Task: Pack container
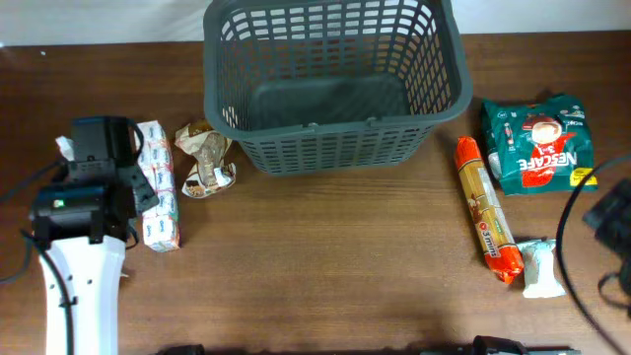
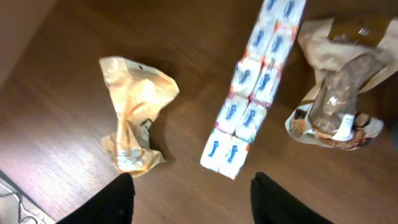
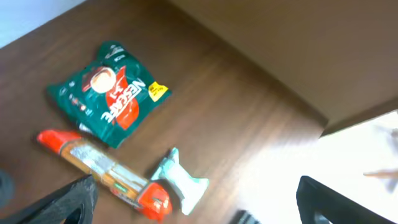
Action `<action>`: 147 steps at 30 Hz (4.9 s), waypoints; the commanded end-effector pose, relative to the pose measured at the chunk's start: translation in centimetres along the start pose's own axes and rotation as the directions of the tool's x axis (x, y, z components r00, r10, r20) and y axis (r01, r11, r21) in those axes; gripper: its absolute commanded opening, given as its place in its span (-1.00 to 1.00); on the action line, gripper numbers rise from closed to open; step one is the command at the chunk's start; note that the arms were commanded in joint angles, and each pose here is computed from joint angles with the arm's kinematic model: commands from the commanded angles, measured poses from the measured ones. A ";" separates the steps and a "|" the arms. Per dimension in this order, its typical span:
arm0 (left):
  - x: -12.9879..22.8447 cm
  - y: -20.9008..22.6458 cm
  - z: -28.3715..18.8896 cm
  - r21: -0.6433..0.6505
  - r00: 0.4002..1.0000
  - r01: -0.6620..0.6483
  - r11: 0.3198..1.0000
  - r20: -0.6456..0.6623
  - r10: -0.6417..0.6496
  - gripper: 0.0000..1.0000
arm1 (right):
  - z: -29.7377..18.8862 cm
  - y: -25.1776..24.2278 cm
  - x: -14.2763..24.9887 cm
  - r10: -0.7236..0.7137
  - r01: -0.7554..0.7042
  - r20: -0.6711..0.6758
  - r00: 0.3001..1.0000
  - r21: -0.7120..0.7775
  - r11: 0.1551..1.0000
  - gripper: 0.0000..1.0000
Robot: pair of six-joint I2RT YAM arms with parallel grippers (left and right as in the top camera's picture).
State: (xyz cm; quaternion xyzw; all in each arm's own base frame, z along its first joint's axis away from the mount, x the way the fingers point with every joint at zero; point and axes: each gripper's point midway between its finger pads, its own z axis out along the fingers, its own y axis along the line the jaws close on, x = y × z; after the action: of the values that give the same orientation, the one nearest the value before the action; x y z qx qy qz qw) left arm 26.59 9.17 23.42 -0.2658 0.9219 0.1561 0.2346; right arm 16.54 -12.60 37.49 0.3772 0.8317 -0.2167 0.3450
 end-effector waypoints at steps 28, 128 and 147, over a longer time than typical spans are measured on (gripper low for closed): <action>-6.8 -3.5 1.8 0.044 0.950 -0.198 0.979 0.256 0.180 0.73 | 30.1 9.3 0.1 -0.589 0.436 -0.223 0.777 -0.484 0.759 0.98; -5.4 -7.8 4.1 0.214 0.942 -0.313 0.925 0.195 0.274 0.67 | -13.3 35.0 -12.7 -0.126 0.675 0.665 0.736 -0.736 0.058 -0.92; -5.4 -7.9 4.1 0.211 0.927 -0.356 0.910 0.203 0.315 0.66 | -0.7 45.0 7.0 -0.692 0.515 0.387 0.609 -0.857 -0.027 -0.93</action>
State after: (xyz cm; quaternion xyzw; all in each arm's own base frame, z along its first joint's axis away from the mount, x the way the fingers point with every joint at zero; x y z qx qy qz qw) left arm 36.42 6.83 21.74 -0.0729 0.9407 0.1036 0.3146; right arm 48.72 19.06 27.77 -0.2705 0.8933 0.2080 0.2927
